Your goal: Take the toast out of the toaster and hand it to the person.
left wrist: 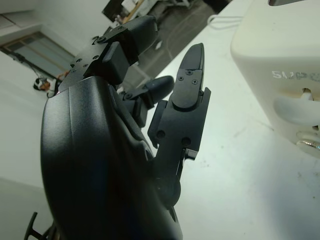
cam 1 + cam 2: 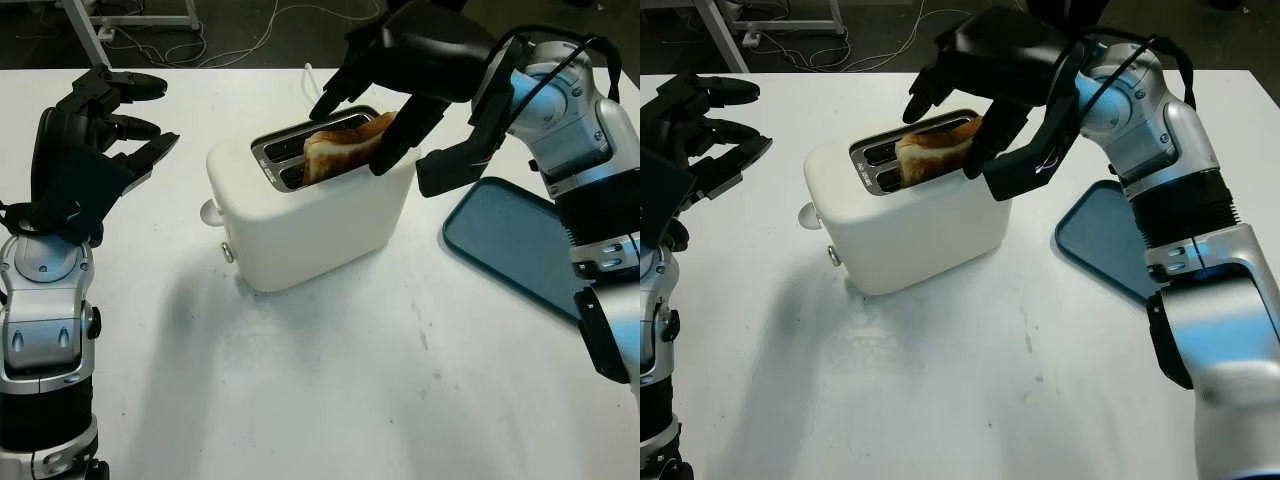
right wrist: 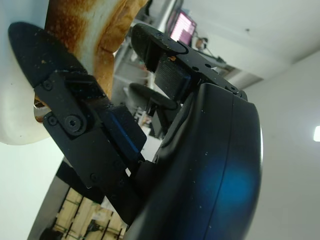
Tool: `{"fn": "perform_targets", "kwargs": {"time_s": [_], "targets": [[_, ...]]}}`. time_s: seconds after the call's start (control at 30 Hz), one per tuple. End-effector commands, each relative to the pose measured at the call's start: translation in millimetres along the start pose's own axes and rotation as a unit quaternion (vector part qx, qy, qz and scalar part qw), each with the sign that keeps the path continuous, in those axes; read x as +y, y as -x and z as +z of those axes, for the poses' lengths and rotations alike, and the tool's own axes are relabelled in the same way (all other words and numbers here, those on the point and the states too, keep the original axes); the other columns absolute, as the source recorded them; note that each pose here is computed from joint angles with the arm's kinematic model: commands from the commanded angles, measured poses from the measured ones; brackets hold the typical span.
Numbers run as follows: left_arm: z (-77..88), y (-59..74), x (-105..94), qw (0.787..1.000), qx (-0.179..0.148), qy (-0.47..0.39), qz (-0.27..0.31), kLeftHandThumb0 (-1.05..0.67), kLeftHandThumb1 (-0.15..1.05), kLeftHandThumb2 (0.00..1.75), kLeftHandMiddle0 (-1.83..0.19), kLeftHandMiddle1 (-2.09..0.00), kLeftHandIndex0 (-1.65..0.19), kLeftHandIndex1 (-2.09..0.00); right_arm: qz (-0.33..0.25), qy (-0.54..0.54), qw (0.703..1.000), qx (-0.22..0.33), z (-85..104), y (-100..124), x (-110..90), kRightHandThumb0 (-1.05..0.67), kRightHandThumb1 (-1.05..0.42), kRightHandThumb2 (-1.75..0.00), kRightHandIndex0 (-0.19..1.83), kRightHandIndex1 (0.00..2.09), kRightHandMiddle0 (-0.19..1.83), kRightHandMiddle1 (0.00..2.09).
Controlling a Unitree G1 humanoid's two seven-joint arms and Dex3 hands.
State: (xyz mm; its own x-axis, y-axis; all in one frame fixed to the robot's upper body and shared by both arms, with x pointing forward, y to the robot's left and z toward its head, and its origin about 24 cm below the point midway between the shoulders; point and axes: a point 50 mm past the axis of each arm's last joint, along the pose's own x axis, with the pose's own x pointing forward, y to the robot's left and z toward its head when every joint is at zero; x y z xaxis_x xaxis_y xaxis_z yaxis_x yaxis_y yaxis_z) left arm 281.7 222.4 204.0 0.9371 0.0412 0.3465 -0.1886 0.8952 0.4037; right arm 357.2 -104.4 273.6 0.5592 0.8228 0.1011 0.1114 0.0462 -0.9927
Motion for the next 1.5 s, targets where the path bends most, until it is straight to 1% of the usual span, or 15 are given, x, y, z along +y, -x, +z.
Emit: {"fn": "perform_targets", "kwargs": {"time_s": [0.0,0.2,0.33,0.57,0.83,0.97,1.0,1.1,1.13,1.23,1.3,1.37,1.4,1.43,1.47], "targets": [[3.2,-1.3,1.3,1.000,-0.012,-0.004,0.003,-0.27,0.92,0.16,-0.35,-1.17,-0.38,-0.82,0.006,0.014,1.000,-0.006,1.4,-3.0,1.2,-0.98,-0.64,-0.01,0.45,0.89,0.87,0.00],[2.6,-1.0,1.4,1.000,-0.008,-0.001,0.005,-0.27,0.92,0.16,-0.33,-1.17,-0.37,-0.82,-0.008,0.019,1.000,-0.001,-0.8,-4.2,2.2,-0.92,-0.65,0.00,0.49,0.86,0.89,0.02],[2.7,-0.5,1.0,1.000,-0.010,0.001,0.008,-0.28,0.92,0.17,-0.33,-1.17,-0.37,-0.82,-0.016,0.023,1.000,0.004,-2.2,-5.3,4.1,-0.83,-0.65,0.00,0.53,0.84,0.91,0.02],[3.0,0.2,1.5,1.000,-0.008,0.001,0.009,-0.26,0.92,0.18,-0.32,-1.17,-0.37,-0.81,-0.026,0.046,0.999,0.005,-0.8,-8.1,5.6,-0.78,-0.74,-0.02,0.59,0.81,0.94,0.04],[2.7,0.8,1.4,1.000,-0.006,-0.002,0.010,-0.26,0.92,0.19,-0.32,-1.15,-0.37,-0.80,-0.021,0.056,0.998,0.001,1.6,-11.2,10.3,-0.69,-0.69,0.00,0.65,0.78,0.98,0.06],[2.2,1.1,1.6,1.000,-0.004,0.002,0.010,-0.27,0.92,0.18,-0.32,-1.14,-0.37,-0.80,-0.017,0.061,0.998,0.001,2.0,-11.7,12.7,-0.58,-0.63,0.00,0.68,0.77,1.00,0.06],[2.0,1.1,1.6,1.000,-0.006,0.005,0.011,-0.26,0.92,0.19,-0.32,-1.14,-0.37,-0.80,-0.015,0.061,0.998,-0.001,1.8,-11.3,12.9,-0.51,-0.61,0.00,0.68,0.76,1.00,0.06],[1.5,1.1,1.7,1.000,-0.007,0.006,0.011,-0.26,0.92,0.18,-0.32,-1.15,-0.37,-0.80,-0.016,0.058,0.998,-0.006,1.1,-10.2,13.3,-0.41,-0.60,0.00,0.73,0.78,1.03,0.07],[1.6,1.2,1.6,1.000,-0.006,0.004,0.012,-0.26,0.92,0.18,-0.33,-1.15,-0.37,-0.80,-0.018,0.056,0.998,-0.007,0.5,-9.8,13.5,-0.36,-0.60,0.00,0.82,0.88,1.08,0.09],[1.6,1.3,1.6,1.000,-0.005,0.000,0.011,-0.25,0.92,0.19,-0.32,-1.15,-0.37,-0.79,-0.017,0.063,0.998,-0.004,-2.3,-7.8,13.0,-0.29,-0.64,-0.02,0.97,1.07,1.24,0.17],[1.4,1.3,1.6,1.000,-0.003,0.003,0.011,-0.25,0.92,0.19,-0.32,-1.14,-0.37,-0.79,-0.020,0.066,0.998,-0.002,-4.3,-5.9,12.6,-0.28,-0.67,-0.02,1.01,1.30,1.29,0.25],[1.2,1.1,1.1,1.000,-0.001,0.010,0.011,-0.25,0.92,0.19,-0.31,-1.14,-0.36,-0.78,-0.019,0.075,0.997,0.005,-6.5,-3.7,11.3,-0.32,-0.70,-0.02,1.05,1.53,1.27,0.34],[1.1,1.1,1.0,1.000,0.000,0.010,0.012,-0.26,0.92,0.19,-0.31,-1.14,-0.36,-0.78,-0.019,0.084,0.996,0.010,-7.3,-2.7,10.6,-0.40,-0.72,-0.01,1.06,1.63,1.26,0.40],[1.1,1.2,1.0,1.000,0.001,0.008,0.012,-0.26,0.92,0.18,-0.31,-1.13,-0.37,-0.78,-0.025,0.095,0.995,0.012,-7.8,-1.8,10.0,-0.51,-0.76,-0.01,1.08,1.69,1.21,0.60],[1.3,1.3,1.0,1.000,0.000,0.005,0.013,-0.27,0.92,0.18,-0.31,-1.13,-0.37,-0.78,-0.032,0.106,0.994,0.012,-8.0,-1.1,9.7,-0.58,-0.79,-0.01,1.10,1.72,1.13,0.88]]}}
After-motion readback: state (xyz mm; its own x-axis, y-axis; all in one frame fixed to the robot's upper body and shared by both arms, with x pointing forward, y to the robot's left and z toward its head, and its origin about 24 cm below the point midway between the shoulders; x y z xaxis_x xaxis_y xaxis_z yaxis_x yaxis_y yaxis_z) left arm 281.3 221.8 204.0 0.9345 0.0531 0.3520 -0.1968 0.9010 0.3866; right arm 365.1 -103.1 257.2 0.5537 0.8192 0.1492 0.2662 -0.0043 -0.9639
